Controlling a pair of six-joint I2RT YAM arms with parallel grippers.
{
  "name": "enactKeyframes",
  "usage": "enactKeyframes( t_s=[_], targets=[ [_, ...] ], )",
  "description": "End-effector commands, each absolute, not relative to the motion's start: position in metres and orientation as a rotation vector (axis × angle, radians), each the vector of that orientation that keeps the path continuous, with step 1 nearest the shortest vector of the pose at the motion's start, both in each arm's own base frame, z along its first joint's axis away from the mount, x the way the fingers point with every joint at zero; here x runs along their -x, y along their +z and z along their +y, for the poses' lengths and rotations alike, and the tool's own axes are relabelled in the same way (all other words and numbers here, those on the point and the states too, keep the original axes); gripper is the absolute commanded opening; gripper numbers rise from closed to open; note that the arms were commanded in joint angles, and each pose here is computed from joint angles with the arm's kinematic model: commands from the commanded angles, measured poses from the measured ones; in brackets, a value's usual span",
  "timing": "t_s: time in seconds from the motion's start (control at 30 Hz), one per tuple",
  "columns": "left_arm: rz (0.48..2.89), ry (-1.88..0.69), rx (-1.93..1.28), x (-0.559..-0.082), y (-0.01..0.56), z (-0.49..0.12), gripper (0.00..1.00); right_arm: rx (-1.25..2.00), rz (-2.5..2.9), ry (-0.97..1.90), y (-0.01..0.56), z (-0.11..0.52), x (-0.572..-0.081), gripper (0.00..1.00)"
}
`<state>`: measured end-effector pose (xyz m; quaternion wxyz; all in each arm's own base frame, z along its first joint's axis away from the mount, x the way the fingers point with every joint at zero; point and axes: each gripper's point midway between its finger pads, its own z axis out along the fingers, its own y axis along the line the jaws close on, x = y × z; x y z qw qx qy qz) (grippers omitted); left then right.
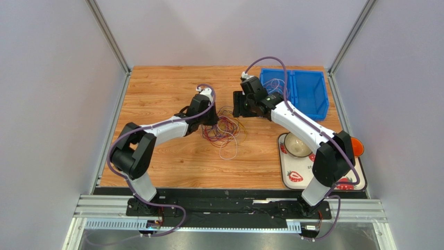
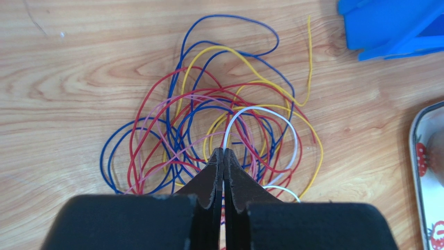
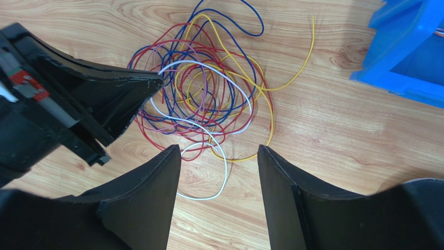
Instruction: Untangle the cables
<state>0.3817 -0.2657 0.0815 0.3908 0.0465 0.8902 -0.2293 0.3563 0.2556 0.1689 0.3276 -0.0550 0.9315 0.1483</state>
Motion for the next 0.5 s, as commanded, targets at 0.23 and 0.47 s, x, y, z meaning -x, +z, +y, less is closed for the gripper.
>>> enactKeyframes(
  t_s=[0.23, 0.47],
  targets=[
    [2.029, -0.578, -0.181, -0.383, 0.235, -0.255, 0.0, 0.136, 2.285, 0.471, 0.237, 0.247, -0.342, 0.59],
    [1.89, -0.657, -0.242, -0.362, 0.322, -0.257, 0.0, 0.129, 2.201, 0.545, 0.274, 0.239, -0.324, 0.6]
  ],
)
